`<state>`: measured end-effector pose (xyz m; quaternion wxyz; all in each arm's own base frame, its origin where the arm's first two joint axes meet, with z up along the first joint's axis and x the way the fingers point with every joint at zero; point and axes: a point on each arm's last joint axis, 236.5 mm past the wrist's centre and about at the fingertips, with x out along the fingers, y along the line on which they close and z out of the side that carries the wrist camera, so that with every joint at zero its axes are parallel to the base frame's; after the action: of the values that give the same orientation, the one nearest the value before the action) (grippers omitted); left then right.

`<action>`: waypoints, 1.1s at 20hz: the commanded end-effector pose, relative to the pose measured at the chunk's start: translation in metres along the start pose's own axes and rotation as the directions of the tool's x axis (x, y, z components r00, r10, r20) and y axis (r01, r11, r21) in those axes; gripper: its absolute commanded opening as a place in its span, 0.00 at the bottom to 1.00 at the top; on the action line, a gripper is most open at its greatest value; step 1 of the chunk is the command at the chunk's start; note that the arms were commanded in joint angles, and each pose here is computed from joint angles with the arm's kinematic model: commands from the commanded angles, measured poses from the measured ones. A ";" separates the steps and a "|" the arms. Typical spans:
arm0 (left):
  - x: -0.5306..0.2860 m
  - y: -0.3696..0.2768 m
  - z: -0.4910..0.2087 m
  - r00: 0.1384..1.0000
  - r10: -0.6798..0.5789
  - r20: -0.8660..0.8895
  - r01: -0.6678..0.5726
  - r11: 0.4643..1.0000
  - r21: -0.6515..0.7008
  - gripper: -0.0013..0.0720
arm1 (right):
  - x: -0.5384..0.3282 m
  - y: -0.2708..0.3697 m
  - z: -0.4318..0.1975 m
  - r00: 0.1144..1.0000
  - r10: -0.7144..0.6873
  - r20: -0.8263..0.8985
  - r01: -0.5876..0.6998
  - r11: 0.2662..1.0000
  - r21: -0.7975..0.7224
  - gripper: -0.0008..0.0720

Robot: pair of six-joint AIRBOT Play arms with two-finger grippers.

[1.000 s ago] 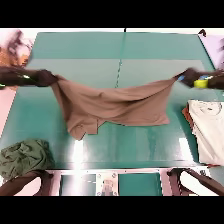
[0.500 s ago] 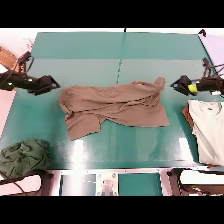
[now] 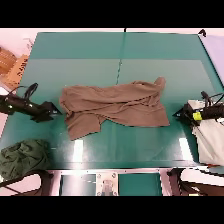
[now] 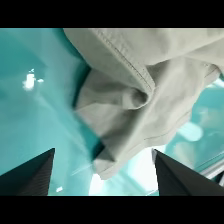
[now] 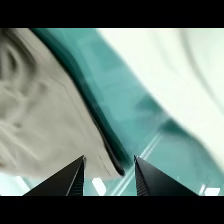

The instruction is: Fold the shirts.

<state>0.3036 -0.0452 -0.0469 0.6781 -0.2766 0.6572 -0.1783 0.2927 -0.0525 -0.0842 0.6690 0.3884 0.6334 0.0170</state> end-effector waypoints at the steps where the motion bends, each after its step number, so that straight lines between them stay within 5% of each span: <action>1: 0.021 -0.013 0.003 0.992 -0.103 0.070 0.104 0.995 -0.008 0.98 | 0.018 -0.016 -0.025 0.999 -0.008 -0.047 0.010 0.998 0.057 0.50; 9: 0.063 -0.024 0.014 0.996 0.016 0.087 -0.027 0.991 0.130 0.96 | 0.045 0.001 -0.036 0.997 0.063 -0.047 -0.059 0.995 0.080 0.50; 11: 0.068 -0.021 0.017 0.995 0.030 0.095 -0.042 0.990 0.137 0.61 | 0.052 0.008 -0.039 0.997 0.049 -0.062 -0.047 0.998 0.041 0.50; 13: 0.067 -0.019 0.025 0.992 0.037 0.123 -0.053 0.990 0.130 0.55 | 0.057 0.014 -0.042 0.996 0.042 -0.074 -0.041 0.999 0.016 0.50; 14: 0.067 -0.018 0.024 0.992 0.042 0.120 -0.059 0.988 0.143 0.24 | 0.058 0.016 -0.043 0.996 0.041 -0.079 -0.040 0.999 0.009 0.49; 15: 0.067 -0.017 0.022 0.992 0.048 0.113 -0.065 0.986 0.155 0.06 | 0.058 0.017 -0.043 0.996 0.044 -0.079 -0.043 0.999 0.009 0.49; 17: 0.067 -0.016 0.021 0.993 0.051 0.110 -0.068 0.985 0.156 0.05 | 0.058 0.018 -0.042 0.996 0.047 -0.077 -0.046 0.999 0.010 0.48; 20: 0.065 -0.019 0.022 0.994 0.045 0.103 -0.061 0.985 0.162 0.05 | 0.057 0.022 -0.040 0.996 0.062 -0.068 -0.061 0.998 0.017 0.22; 21: 0.061 -0.022 0.022 0.995 0.038 0.094 -0.054 0.984 0.171 0.05 | 0.057 0.022 -0.040 0.996 0.062 -0.068 -0.061 0.998 0.016 0.06; 22: 0.053 -0.026 0.024 0.996 0.028 0.081 -0.042 0.982 0.183 0.05 | 0.056 0.023 -0.038 0.996 0.062 -0.064 -0.061 0.998 0.013 0.04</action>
<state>0.3343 -0.0960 -0.0839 0.7354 -0.2124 0.6110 -0.2016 0.2771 0.0088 -0.1193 0.6442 0.4044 0.6478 0.0423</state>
